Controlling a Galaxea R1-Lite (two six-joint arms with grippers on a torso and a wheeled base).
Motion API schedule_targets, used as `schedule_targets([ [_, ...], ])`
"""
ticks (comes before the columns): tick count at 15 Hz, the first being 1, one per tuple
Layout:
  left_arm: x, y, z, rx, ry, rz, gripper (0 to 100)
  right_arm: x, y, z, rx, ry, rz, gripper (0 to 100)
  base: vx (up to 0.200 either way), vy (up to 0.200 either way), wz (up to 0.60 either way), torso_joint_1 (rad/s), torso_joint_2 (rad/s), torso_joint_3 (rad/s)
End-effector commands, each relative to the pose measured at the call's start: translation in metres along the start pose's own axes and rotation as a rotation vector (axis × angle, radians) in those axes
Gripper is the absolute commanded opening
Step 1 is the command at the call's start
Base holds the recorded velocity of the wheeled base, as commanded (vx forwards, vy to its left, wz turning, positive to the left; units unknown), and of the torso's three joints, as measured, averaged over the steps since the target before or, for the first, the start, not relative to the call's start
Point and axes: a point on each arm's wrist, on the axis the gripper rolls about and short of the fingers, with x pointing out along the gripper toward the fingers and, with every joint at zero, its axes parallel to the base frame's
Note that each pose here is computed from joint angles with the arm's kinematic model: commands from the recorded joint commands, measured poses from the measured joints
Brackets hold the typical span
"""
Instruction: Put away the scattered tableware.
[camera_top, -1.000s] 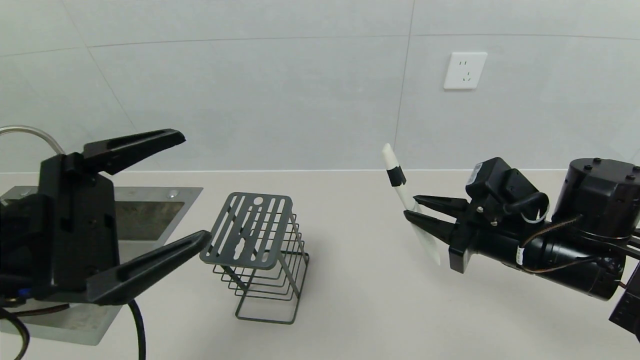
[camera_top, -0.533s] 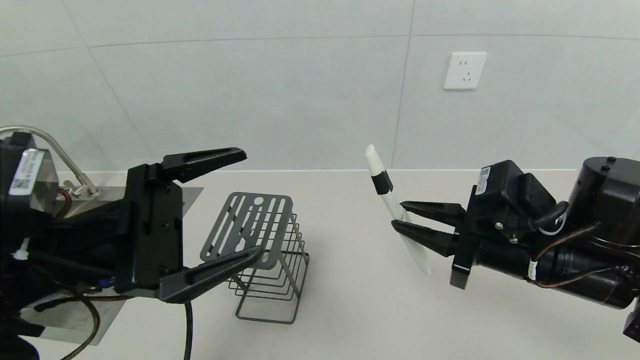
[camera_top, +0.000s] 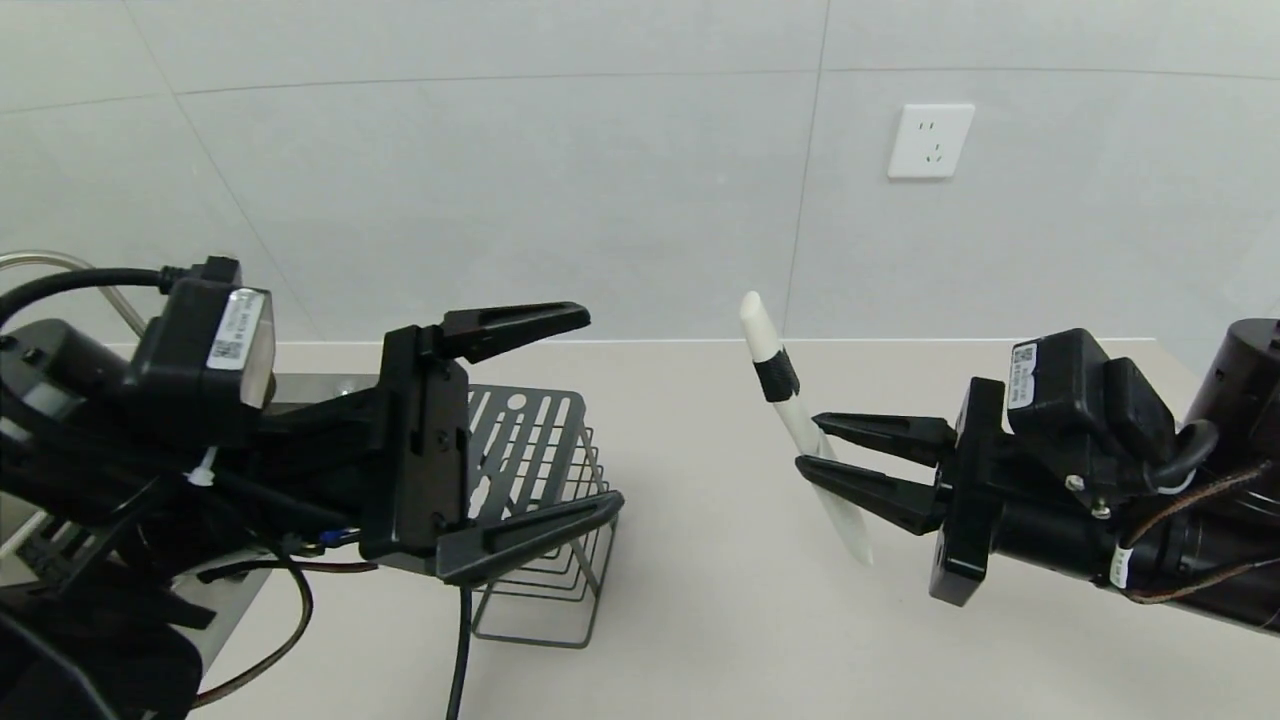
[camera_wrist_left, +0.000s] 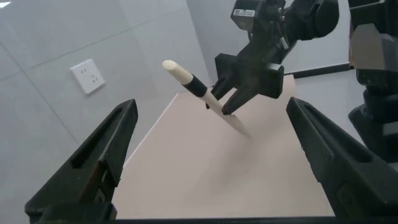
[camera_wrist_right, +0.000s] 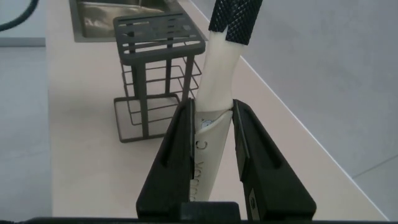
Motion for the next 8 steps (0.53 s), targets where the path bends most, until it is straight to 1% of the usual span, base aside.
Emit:
schedule_targets([
  [1, 0.012, 0.003, -0.012, -0.029, 0.0, -0.028, 100, -0.002, 0.003, 0.006, -0.008, -0.026, 0.012, 0, 0.0, 0.0, 0.0, 0.0, 0.0, 0.0],
  [2, 0.016, 0.003, -0.014, -0.037, -0.005, -0.039, 100, -0.002, 0.004, 0.007, -0.009, -0.034, 0.022, 0, 0.0, 0.0, 0.0, 0.0, 0.0, 0.0],
  [4, 0.026, -0.001, -0.02, -0.108, -0.011, -0.073, 100, -0.002, 0.006, 0.01, -0.013, -0.045, 0.035, 0, 0.0, 0.0, 0.0, 0.0, 0.0, 0.0],
  [5, 0.031, -0.003, -0.026, -0.15, -0.006, -0.087, 100, -0.002, 0.007, 0.009, -0.011, -0.044, 0.039, 0, 0.0, 0.0, 0.0, 0.0, 0.0, 0.0],
  [6, 0.036, -0.003, -0.027, -0.157, -0.013, -0.1, 100, -0.002, 0.007, 0.009, -0.011, -0.043, 0.041, 0, 0.0, 0.0, 0.0, 0.0, 0.0, 0.0],
  [8, 0.046, 0.002, -0.031, -0.149, -0.027, -0.113, 100, -0.002, 0.008, 0.01, -0.011, -0.046, 0.045, 0, 0.0, 0.0, 0.0, 0.0, 0.0, 0.0],
])
